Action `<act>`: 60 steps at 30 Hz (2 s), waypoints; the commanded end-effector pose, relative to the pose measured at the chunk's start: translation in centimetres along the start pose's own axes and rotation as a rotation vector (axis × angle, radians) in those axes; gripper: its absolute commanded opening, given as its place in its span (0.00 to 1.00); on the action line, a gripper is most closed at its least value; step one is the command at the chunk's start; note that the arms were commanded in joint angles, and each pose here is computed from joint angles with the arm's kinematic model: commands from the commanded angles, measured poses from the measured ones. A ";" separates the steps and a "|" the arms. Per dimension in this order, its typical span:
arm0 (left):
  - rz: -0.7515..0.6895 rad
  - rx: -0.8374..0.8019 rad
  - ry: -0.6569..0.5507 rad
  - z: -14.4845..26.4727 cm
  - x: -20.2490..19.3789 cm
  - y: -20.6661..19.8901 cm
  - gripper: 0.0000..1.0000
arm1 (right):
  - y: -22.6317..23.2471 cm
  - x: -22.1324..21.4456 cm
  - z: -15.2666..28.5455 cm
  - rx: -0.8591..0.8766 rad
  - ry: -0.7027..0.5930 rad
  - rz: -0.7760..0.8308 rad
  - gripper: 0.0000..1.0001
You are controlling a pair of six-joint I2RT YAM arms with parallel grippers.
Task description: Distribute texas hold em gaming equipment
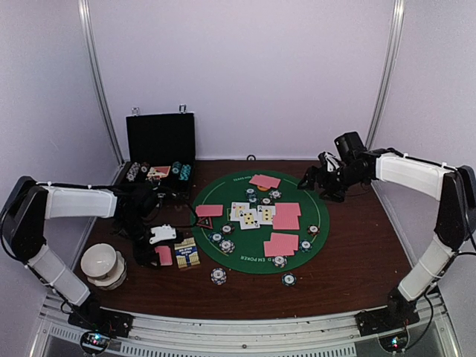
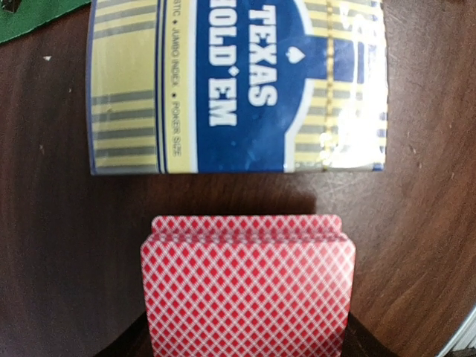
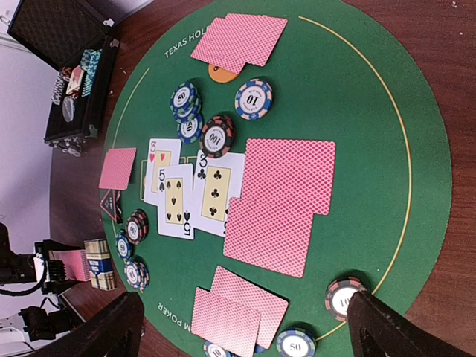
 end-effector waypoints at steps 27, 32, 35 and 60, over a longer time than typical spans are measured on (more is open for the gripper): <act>0.000 -0.025 -0.065 3.8 2.6 -0.4 0.98 | 1.4 0.2 5.7 -0.113 -0.147 0.076 1.00; 0.026 0.021 -0.181 9.0 3.8 0.3 0.98 | 1.1 0.9 7.7 -0.235 -0.222 0.096 1.00; 0.110 0.058 -0.315 12.3 4.5 2.1 0.98 | 0.3 1.3 9.2 -0.363 -0.270 0.093 1.00; 0.743 0.427 -0.846 4.8 -2.0 15.1 0.98 | -11.1 -6.4 8.4 -1.178 -0.679 0.140 0.99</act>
Point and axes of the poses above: each gripper's point midway between its finger pads, its own z axis back along the fingers, its own y axis along the line the jaws close on, x = y × z, the point moved 10 cm from there along z, back along the fingers, and after that the axes turned 13 degrees about z, right-handed, at the moved point
